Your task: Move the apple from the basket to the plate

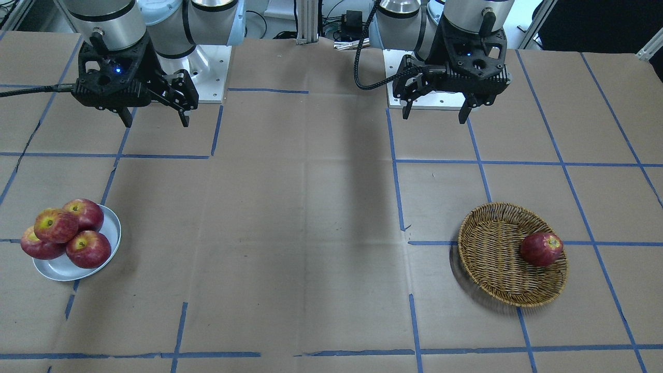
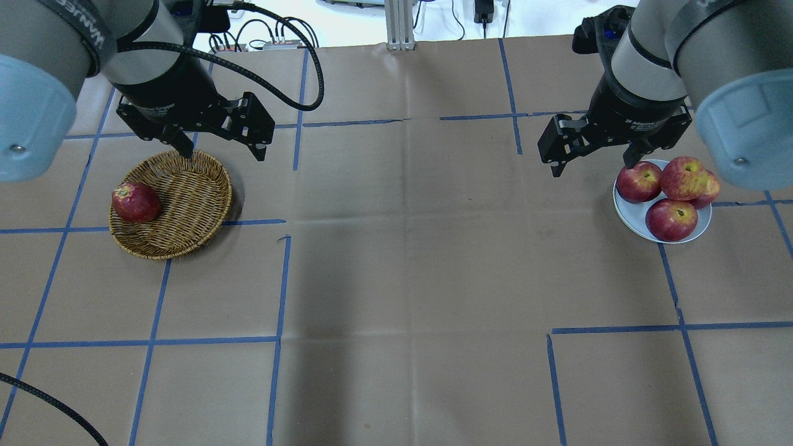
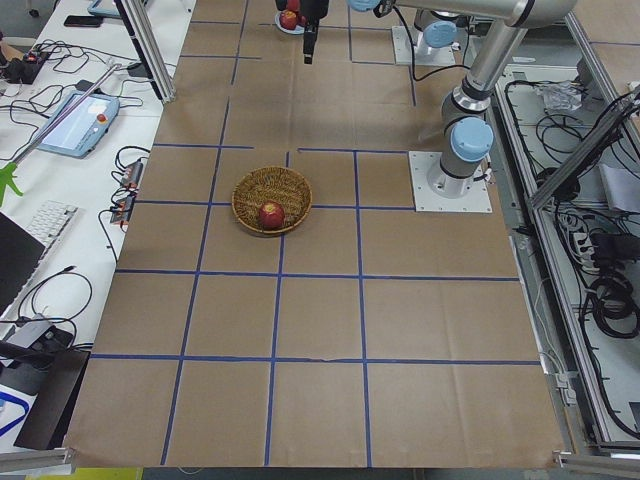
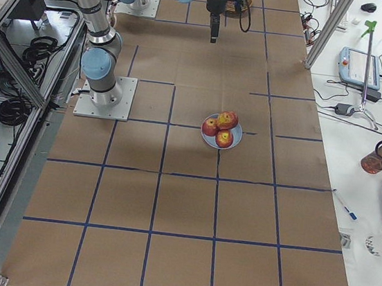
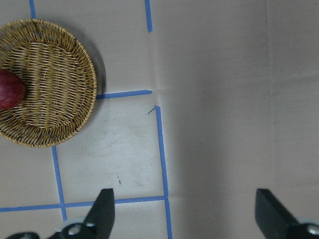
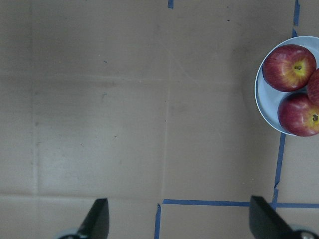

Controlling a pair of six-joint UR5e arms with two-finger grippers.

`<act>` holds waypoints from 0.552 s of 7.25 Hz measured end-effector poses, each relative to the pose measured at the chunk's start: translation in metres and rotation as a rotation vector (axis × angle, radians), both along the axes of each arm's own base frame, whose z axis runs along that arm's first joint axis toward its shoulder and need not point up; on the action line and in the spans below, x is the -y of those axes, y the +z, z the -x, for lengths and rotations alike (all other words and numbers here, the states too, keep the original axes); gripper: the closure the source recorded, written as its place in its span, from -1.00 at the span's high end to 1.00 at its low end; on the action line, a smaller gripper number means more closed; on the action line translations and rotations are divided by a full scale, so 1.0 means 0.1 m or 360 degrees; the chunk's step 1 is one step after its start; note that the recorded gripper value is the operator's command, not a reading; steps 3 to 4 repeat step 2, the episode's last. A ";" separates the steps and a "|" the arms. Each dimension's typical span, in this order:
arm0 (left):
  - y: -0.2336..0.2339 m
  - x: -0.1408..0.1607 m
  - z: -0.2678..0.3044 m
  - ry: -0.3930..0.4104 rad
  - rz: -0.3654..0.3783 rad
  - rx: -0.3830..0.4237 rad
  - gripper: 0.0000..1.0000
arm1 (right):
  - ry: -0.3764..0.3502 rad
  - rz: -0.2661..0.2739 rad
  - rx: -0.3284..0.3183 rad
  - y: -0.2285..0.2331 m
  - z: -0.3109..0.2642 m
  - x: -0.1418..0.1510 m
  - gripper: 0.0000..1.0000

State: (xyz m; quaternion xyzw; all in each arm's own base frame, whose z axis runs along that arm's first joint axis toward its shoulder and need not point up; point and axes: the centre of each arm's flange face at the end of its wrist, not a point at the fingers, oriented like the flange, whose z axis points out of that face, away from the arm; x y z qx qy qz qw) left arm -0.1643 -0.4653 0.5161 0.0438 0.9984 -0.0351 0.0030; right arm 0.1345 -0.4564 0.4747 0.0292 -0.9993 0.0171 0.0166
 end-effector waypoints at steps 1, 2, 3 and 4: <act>0.00 0.00 0.00 0.0001 0.0002 -0.0001 0.99 | -0.0003 -0.0005 0.0000 0.00 0.01 0.00 1.00; 0.01 0.00 0.00 0.0002 0.0004 -0.0002 0.99 | -0.0004 -0.0007 0.0000 0.00 0.02 0.00 1.00; 0.01 0.00 0.00 0.0002 0.0004 -0.0002 0.99 | -0.0004 -0.0007 0.0000 0.00 0.02 0.00 1.00; 0.01 0.00 0.00 0.0002 0.0004 -0.0002 0.99 | -0.0004 -0.0007 0.0000 0.00 0.02 0.00 1.00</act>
